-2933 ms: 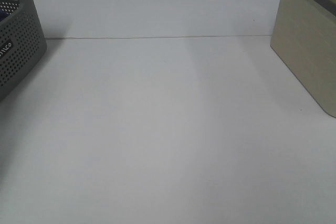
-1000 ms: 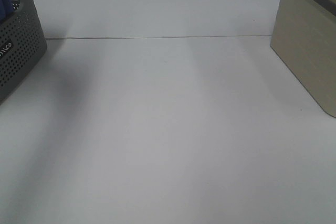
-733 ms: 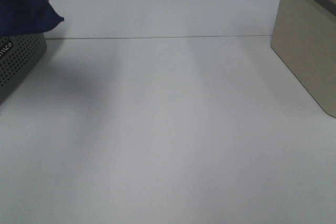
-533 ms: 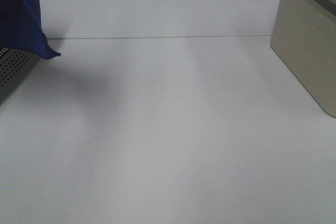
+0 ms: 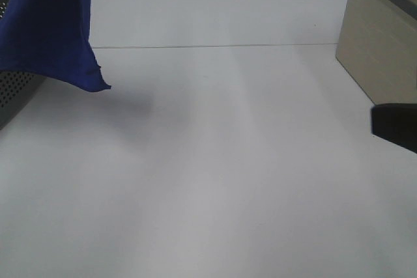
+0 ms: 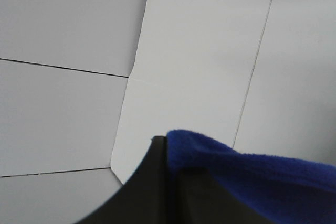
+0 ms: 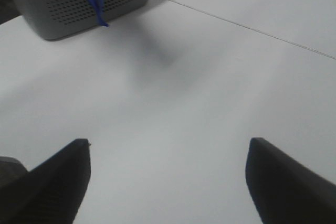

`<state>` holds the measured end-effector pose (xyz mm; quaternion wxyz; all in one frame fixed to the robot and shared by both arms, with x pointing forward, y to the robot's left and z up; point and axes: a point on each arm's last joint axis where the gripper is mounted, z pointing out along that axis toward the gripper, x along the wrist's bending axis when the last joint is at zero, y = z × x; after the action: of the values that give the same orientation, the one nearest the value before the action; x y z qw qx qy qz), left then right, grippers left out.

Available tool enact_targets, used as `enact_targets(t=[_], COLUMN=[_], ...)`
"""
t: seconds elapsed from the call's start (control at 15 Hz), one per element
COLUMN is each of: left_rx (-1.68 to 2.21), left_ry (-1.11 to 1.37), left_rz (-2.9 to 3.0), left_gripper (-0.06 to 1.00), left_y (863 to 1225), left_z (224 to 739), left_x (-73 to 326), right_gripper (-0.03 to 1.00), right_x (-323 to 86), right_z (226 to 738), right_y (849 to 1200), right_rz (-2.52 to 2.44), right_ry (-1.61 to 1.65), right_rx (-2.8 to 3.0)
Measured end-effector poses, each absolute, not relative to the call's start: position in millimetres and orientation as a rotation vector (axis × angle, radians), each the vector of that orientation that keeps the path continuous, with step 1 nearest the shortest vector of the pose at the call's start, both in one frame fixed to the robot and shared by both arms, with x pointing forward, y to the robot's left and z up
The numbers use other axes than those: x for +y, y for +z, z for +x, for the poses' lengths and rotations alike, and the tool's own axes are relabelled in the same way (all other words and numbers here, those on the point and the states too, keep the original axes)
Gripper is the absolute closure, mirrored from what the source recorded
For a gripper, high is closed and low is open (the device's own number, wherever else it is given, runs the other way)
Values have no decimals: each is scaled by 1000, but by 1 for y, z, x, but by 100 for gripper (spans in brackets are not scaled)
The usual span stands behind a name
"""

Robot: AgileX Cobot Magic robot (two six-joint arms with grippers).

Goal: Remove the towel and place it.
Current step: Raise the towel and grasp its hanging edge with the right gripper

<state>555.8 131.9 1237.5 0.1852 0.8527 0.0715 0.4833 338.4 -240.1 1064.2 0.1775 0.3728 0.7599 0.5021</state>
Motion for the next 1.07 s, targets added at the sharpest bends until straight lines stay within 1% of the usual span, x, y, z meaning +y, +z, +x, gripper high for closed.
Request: enact_targets(t=[0.07,0.13,0.27,0.53,0.67,0.73,0.8,0.87,1.07], left_rx=[210,214,239,282,287,288,300,333,341], left_ry=[1334,1328,1320,1307,1307,1307,1302,1285,1281], left_rz=[2360,2349,2294,2240,2231,2229,2222,2205,2202], left_gripper=[94,94,94,94,94,94,94,94,94], left_y=[1234,1232,1231,1227,1227,1227,1227,1227,1227], left_z=[556,557,560,567,568,568,568,568,568], left_x=[117,114,107,101,100,100,100,100,100], right_gripper=[18,18,18,18,18,18,18,18,18], right_x=[-230,-229,-223,-207,-175,-166,-147,-116,-79], right_z=[369,376,404,454,479,485,497,516,538], right_y=[1061,1059,1048,1032,1024,1020,1012,1003,990], right_rz=[1006,1007,1028,1079,1057,1063,1076,1073,1015], right_ry=[1591,1625,1770,1894,1862,1846,1815,1800,1784], right_rx=[2160,2157,2144,2225,2341,2371,2421,2474,2528])
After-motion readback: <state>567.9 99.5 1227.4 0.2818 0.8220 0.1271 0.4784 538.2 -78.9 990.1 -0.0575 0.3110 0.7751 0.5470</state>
